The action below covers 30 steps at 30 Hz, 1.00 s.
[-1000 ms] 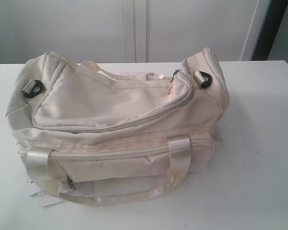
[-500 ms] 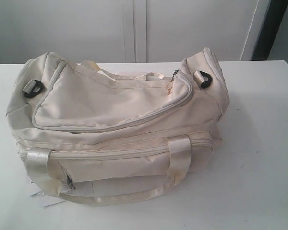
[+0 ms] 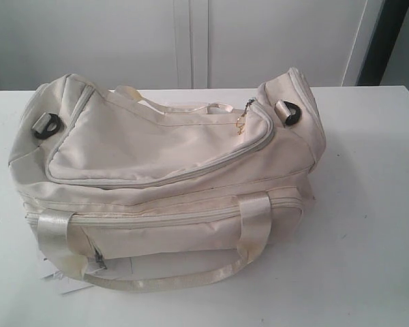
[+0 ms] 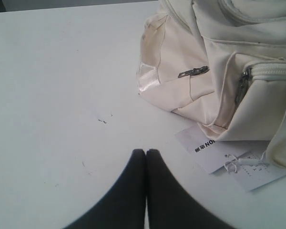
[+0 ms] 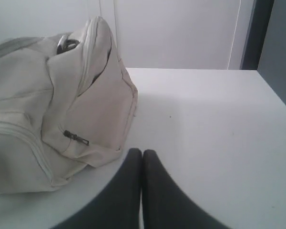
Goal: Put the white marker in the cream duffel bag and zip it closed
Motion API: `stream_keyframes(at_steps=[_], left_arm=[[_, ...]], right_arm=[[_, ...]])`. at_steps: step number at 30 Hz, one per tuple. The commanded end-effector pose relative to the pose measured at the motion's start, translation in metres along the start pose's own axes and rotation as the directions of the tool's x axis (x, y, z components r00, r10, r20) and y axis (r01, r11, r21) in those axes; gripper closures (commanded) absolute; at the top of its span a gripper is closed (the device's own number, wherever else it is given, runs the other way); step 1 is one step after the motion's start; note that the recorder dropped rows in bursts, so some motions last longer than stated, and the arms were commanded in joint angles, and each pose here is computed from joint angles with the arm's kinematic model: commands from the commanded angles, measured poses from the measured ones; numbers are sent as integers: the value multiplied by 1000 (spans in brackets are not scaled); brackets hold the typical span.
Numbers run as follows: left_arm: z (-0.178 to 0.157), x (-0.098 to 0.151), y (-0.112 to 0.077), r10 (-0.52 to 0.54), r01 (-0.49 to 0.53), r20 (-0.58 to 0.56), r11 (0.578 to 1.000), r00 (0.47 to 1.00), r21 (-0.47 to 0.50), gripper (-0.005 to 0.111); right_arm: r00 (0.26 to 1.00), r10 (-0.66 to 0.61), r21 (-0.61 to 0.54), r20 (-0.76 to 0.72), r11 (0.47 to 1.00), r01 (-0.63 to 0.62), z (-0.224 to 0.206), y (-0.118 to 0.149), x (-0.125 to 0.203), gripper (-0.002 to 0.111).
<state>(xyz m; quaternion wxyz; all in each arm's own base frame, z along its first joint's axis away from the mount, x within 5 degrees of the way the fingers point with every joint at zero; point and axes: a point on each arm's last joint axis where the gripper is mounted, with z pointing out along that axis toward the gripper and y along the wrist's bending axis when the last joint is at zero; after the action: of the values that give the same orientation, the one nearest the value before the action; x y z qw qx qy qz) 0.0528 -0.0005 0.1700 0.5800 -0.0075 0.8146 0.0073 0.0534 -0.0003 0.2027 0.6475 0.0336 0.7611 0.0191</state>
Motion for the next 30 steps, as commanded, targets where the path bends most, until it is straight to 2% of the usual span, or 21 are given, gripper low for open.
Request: stream_keyframes(at_steps=[1,3,11,30], left_arm=[[0,1,0,-8,9,-3,1000,1000,3,107],[0,1,0,-8,9,-3,1000,1000,3,107],[0,1,0,-8,9,-3,1000,1000,3,107],[0,1,0,-8,9,-3,1000,1000,3,107]], right_arm=[[1000,10,3,-24,1000,-10,4,-1,14,108],[1000,10,2,3,1000,-10,4,-1,11,108],[998,8,4,-62,1000,-8,4,-1,17,108],[998,2,4,-63,1000,-2,4,-1,17,108]])
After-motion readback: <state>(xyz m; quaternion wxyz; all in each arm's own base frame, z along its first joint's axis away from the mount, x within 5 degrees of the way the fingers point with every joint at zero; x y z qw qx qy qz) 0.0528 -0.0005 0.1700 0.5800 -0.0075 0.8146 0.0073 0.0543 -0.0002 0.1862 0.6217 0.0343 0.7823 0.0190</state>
